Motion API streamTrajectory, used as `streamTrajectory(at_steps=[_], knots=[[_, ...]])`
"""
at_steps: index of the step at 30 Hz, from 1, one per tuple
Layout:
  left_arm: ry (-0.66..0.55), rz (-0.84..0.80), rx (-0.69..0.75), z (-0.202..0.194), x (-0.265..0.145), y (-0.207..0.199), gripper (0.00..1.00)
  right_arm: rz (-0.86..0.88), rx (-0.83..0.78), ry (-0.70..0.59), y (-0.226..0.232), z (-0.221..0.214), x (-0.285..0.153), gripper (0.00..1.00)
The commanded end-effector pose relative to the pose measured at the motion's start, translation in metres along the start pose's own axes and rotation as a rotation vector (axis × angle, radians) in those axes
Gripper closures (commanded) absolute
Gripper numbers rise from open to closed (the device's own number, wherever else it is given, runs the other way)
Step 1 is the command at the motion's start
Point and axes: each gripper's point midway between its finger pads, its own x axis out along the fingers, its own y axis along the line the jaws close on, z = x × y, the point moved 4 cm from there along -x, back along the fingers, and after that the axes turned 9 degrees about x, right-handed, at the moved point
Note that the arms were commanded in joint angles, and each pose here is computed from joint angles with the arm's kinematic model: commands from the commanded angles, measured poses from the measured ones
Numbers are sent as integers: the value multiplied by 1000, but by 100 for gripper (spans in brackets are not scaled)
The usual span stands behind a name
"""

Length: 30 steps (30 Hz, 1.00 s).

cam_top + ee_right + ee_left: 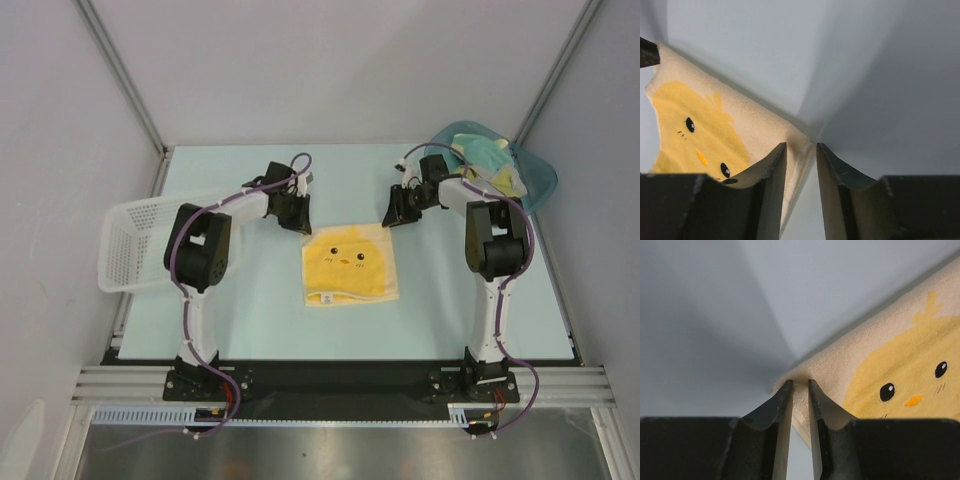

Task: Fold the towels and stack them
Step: Fold the towel

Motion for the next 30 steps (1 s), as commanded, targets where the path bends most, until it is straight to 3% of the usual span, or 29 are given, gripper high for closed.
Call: streamTrajectory(at_steps=[1,5,10,16,20,23,26,30], knots=[[-29,23,5,14,2,5,75,-139,35,-46,-8,8,-17,61],[-30,20,12,15,2,5,74,-191,59,-102,21,18,-45,57],[-36,-1,5,17,4,3,73,-229,49,-142,70,2,-45,59],[-33,-28,-7,15,3,-3,69,-99,-85,-127,139,-40,-23,62],[-82,47,2,30,-26,-4,50,-133,-70,-71,151,-66,-14,65],[-143,95,-13,48,-64,-12,47,-149,-27,-53,151,-85,-15,67],[-149,160,-89,39,-85,-15,45,-170,-10,-35,148,-107,-20,67],[-137,150,-140,-6,-104,-39,41,-217,51,-72,135,-115,-37,67]])
